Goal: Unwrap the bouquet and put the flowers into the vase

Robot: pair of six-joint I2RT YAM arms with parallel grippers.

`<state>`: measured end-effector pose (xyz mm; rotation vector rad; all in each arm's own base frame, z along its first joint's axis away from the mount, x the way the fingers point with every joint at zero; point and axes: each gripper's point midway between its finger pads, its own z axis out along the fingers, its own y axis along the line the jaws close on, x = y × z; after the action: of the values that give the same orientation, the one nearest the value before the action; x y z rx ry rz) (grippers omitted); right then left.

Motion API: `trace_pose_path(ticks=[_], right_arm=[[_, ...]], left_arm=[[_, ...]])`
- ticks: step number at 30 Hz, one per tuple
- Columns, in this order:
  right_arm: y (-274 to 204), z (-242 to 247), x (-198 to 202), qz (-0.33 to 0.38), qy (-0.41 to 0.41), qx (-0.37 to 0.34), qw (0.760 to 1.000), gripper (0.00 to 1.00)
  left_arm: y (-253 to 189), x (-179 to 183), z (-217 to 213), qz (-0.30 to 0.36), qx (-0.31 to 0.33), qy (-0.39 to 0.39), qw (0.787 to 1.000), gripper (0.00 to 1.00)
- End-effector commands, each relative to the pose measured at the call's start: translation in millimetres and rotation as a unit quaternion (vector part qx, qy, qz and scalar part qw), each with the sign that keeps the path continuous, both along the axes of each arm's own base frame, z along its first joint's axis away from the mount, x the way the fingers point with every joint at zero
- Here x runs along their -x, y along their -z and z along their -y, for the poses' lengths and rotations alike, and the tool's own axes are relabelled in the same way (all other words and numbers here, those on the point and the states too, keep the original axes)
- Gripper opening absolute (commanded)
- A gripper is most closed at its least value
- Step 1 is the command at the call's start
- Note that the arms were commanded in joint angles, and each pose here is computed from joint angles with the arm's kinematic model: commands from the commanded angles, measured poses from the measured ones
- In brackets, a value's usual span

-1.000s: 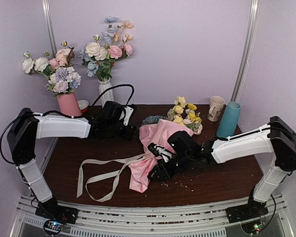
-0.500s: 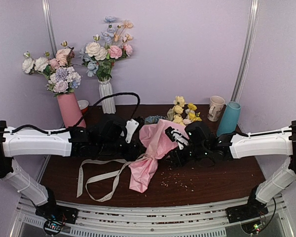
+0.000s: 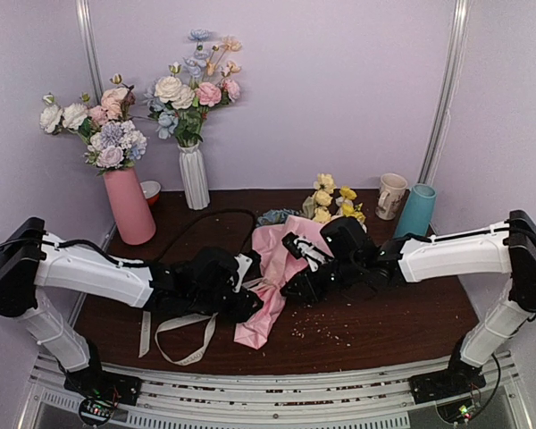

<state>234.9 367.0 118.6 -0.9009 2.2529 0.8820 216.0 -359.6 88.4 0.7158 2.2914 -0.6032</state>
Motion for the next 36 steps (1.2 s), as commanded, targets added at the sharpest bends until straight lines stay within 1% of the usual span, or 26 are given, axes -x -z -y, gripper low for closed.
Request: trace_pose_path(ticks=[1, 5, 14, 17, 22, 28, 30, 34, 36], right_arm=[[-17.5, -18.8, 5.9, -0.003, -0.041, -0.030, 0.999, 0.38], [-21.3, -26.9, 8.2, -0.004, -0.058, -0.034, 0.998, 0.33], [-16.1, -41.6, -14.2, 0.010, -0.040, -0.013, 0.999, 0.34], [-6.7, -40.2, -26.2, 0.020, -0.023, 0.009, 0.999, 0.34], [22.7, -31.3, -41.5, 0.010, 0.001, 0.052, 0.999, 0.33], [46.0, -23.1, -41.0, -0.011, 0.001, 0.077, 0.997, 0.32], [50.0, -22.3, -39.1, -0.014, -0.002, 0.080, 0.997, 0.28], [50.7, -22.3, -38.5, -0.015, -0.001, 0.079, 0.997, 0.18], [46.2, -22.9, -38.8, -0.014, -0.001, 0.075, 0.997, 0.08]], left_arm=[[-5.4, -4.8, 11.3, 0.004, 0.053, -0.013, 0.999, 0.43], [4.2, -3.6, 7.6, 0.000, 0.053, -0.019, 0.998, 0.40], [15.5, -1.5, 6.2, 0.000, 0.063, -0.017, 0.998, 0.36], [20.2, 0.3, 4.8, -0.002, 0.065, -0.016, 0.998, 0.36], [28.1, 2.4, 1.9, -0.006, 0.063, -0.017, 0.998, 0.36], [34.6, 2.6, -0.2, -0.006, 0.062, -0.019, 0.998, 0.36], [36.6, 2.3, -0.1, -0.006, 0.061, -0.020, 0.998, 0.36], [42.8, 0.4, 0.2, -0.005, 0.057, -0.024, 0.998, 0.33], [46.2, -1.1, -0.2, -0.006, 0.054, -0.029, 0.998, 0.32]])
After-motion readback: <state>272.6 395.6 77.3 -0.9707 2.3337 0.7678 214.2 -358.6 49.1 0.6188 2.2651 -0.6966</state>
